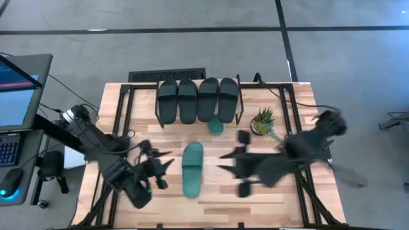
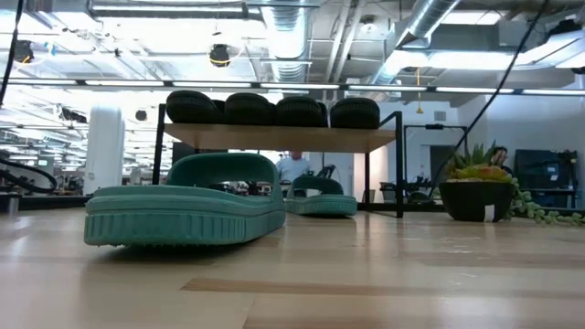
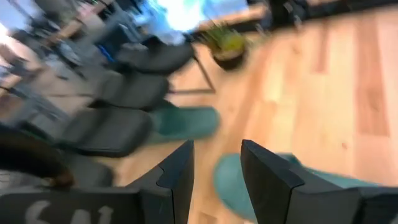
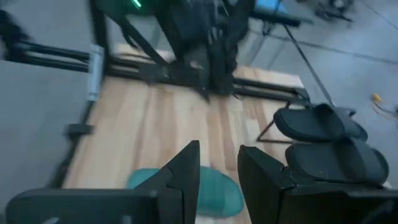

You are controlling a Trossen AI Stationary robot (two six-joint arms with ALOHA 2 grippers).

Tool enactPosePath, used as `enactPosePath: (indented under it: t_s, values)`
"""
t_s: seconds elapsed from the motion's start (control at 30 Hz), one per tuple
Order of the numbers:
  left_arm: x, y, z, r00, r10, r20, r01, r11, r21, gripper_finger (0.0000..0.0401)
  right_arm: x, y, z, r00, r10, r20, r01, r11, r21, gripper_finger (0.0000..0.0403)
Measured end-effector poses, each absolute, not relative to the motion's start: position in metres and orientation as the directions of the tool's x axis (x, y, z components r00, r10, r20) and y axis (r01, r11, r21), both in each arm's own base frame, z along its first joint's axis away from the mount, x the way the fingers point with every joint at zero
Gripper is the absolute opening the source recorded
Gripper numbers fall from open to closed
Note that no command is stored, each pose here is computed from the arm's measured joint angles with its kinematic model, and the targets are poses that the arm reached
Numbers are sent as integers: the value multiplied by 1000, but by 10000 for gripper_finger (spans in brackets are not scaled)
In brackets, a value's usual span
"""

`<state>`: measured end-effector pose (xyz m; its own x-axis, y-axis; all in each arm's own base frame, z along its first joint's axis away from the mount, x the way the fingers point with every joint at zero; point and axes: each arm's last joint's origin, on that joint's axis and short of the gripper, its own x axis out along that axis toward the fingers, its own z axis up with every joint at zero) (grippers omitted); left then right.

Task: Pick and place slides into the shelf
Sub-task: Put the green slipper under the shelf

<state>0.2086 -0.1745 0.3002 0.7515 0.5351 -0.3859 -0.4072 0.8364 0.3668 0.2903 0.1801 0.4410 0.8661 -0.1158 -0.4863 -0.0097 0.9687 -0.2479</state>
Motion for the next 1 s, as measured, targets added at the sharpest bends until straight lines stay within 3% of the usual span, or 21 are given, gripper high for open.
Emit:
enactPosePath:
  t_s: [0.2, 0.47, 0.7, 1.0]
  values:
    - [259, -173, 265, 754, 468, -461, -287, 866, 410, 122, 207, 165, 488, 912, -58, -405, -51, 966, -254, 97]
    - [315, -181, 229, 664, 479, -575, -130, 830, 542, 122, 125, 147, 509, 949, -17, -314, -64, 967, -245, 97]
    - [325, -182, 204, 544, 530, -651, -31, 788, 615, 122, 94, 137, 500, 956, -112, -272, 62, 981, -184, 97]
    - [318, -182, 195, 470, 459, -754, -81, 873, 481, 122, 90, 145, 481, 949, -164, -269, 110, 973, -204, 97]
